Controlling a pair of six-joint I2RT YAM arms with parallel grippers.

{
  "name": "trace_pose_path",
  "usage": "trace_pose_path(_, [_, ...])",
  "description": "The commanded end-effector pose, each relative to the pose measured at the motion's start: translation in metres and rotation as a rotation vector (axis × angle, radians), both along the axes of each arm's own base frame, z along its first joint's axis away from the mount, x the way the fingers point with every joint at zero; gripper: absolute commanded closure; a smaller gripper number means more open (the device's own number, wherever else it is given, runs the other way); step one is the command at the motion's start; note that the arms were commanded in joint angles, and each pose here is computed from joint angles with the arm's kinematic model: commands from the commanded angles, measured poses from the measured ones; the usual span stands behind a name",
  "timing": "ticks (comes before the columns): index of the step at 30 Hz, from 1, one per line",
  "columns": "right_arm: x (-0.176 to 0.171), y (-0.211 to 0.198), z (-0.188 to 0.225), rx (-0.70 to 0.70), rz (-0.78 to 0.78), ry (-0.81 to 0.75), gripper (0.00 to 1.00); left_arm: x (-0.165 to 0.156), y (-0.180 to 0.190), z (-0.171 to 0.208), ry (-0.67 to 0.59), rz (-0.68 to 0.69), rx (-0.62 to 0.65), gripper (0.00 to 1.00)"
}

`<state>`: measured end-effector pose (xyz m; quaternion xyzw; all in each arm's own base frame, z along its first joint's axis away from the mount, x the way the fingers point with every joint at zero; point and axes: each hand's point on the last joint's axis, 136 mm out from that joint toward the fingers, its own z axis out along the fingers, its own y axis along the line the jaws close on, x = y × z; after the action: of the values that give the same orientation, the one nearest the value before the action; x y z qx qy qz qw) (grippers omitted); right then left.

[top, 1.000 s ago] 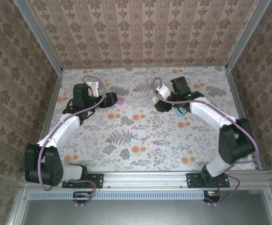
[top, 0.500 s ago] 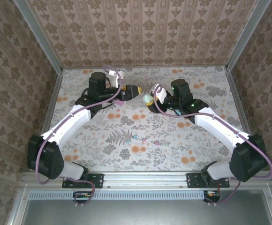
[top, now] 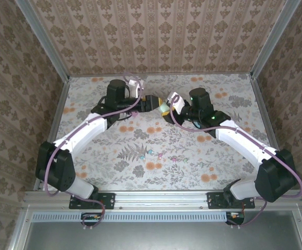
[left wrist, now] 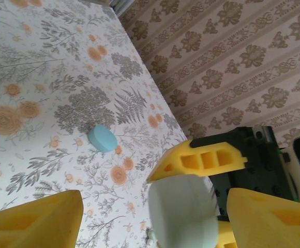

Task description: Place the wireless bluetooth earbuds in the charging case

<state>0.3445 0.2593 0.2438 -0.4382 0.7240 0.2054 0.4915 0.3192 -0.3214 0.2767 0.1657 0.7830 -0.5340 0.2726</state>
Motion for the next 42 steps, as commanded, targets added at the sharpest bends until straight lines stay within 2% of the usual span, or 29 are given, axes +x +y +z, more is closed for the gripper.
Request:
trace_pose_path(1, [0.004, 0.003, 0.01, 0.018, -0.017, -0.026, 0.62, -0.005, -0.01, 0.016, -0.014, -0.048, -0.037, 0.26])
trace_pose_path(5, [0.007, 0.002, 0.01, 0.016, -0.031, -0.021, 0.62, -0.006, -0.013, 0.015, -0.009, -0.059, -0.036, 0.28])
trace_pose_path(16, [0.011, 0.005, 0.022, 0.052, -0.056, -0.034, 0.61, -0.008, -0.018, 0.008, 0.012, -0.075, -0.018, 0.49])
trace_pose_path(23, [0.018, 0.008, 0.011, 0.045, -0.089, 0.011, 0.6, -0.013, -0.022, 0.004, 0.029, -0.101, 0.001, 0.49])
trace_pose_path(28, [0.016, 0.012, 0.012, 0.043, -0.078, 0.004, 0.6, -0.011, -0.018, 0.002, 0.025, -0.075, 0.003, 0.7])
trace_pose_path(29, [0.015, 0.012, 0.012, 0.039, -0.076, 0.003, 0.59, -0.011, -0.017, 0.005, 0.019, -0.071, -0.001, 0.72])
trace_pose_path(31, [0.014, 0.011, 0.011, 0.033, -0.07, -0.003, 0.57, -0.009, -0.013, 0.008, 0.015, -0.056, -0.005, 0.77])
trace_pose_path(35, [0.011, 0.009, 0.011, 0.034, -0.074, -0.012, 0.53, -0.004, -0.007, 0.017, 0.018, -0.023, -0.04, 0.81])
trace_pose_path(40, [0.002, -0.003, 0.029, 0.082, -0.11, -0.098, 0.34, 0.002, 0.004, 0.031, 0.034, 0.02, -0.112, 0.83])
trace_pose_path(42, [0.0, -0.009, 0.037, 0.114, -0.138, -0.137, 0.3, 0.005, 0.009, 0.035, 0.045, 0.043, -0.14, 0.84])
